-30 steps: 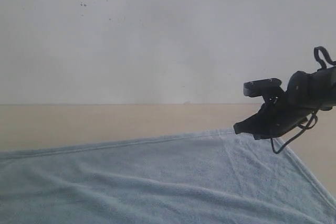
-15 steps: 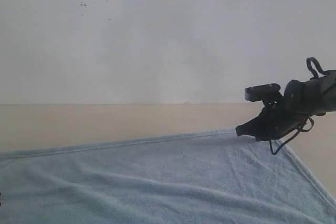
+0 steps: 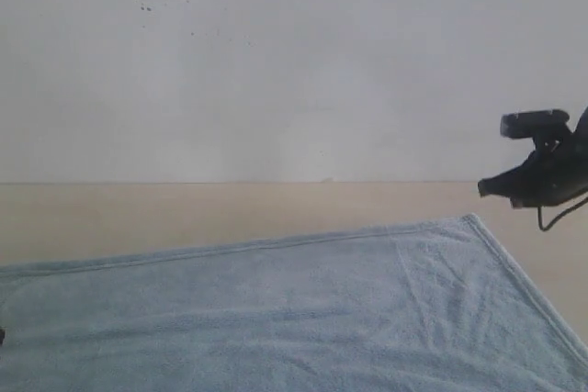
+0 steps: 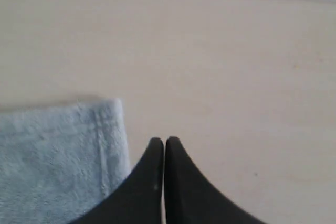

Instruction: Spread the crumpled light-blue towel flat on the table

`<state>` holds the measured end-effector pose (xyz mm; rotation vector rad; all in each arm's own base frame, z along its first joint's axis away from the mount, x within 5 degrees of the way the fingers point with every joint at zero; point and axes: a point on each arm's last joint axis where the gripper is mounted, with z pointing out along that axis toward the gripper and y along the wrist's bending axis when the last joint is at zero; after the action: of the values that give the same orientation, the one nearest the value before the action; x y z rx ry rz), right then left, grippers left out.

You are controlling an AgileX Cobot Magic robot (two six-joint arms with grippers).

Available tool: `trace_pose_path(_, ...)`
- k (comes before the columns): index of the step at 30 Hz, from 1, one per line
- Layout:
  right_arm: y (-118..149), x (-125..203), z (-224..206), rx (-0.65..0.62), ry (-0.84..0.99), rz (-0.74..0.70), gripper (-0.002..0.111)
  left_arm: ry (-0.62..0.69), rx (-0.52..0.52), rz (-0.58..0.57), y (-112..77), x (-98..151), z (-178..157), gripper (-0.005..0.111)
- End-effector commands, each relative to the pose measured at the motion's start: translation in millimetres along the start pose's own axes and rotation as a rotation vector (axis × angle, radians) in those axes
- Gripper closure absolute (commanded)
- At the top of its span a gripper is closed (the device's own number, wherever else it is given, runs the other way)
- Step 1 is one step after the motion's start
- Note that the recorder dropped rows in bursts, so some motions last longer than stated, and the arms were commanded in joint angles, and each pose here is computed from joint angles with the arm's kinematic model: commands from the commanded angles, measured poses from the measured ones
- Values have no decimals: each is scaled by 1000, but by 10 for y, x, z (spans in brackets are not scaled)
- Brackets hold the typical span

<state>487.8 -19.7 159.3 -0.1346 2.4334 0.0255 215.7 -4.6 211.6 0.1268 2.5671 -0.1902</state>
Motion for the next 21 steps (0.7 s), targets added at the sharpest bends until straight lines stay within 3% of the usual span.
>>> trace_pose_path(1, 89, -311, -723, -67, -168, 11, 108, -156, -24, 22, -35, -131, -249, 54)
trace_pose_path(7, 245, -138, -1498, -111, -318, 124, 108, -329, 22, 33, -157, -151, -611, 63)
trace_pose_path(11, 439, 273, -2093, -81, -380, 28, 108, -467, 77, 8, -273, -103, -941, 85)
trace_pose_path(14, 836, 791, -2599, -136, -445, -122, 108, -566, 91, 20, -343, -3, -1181, 103)
trace_pose_path(17, 1065, 1131, -2920, -215, -519, -168, 108, -607, 122, 2, -391, 145, -1253, 103)
trace_pose_path(21, 1177, 1640, -3383, -380, -632, -126, 108, -539, 164, 20, -440, 373, -1172, 103)
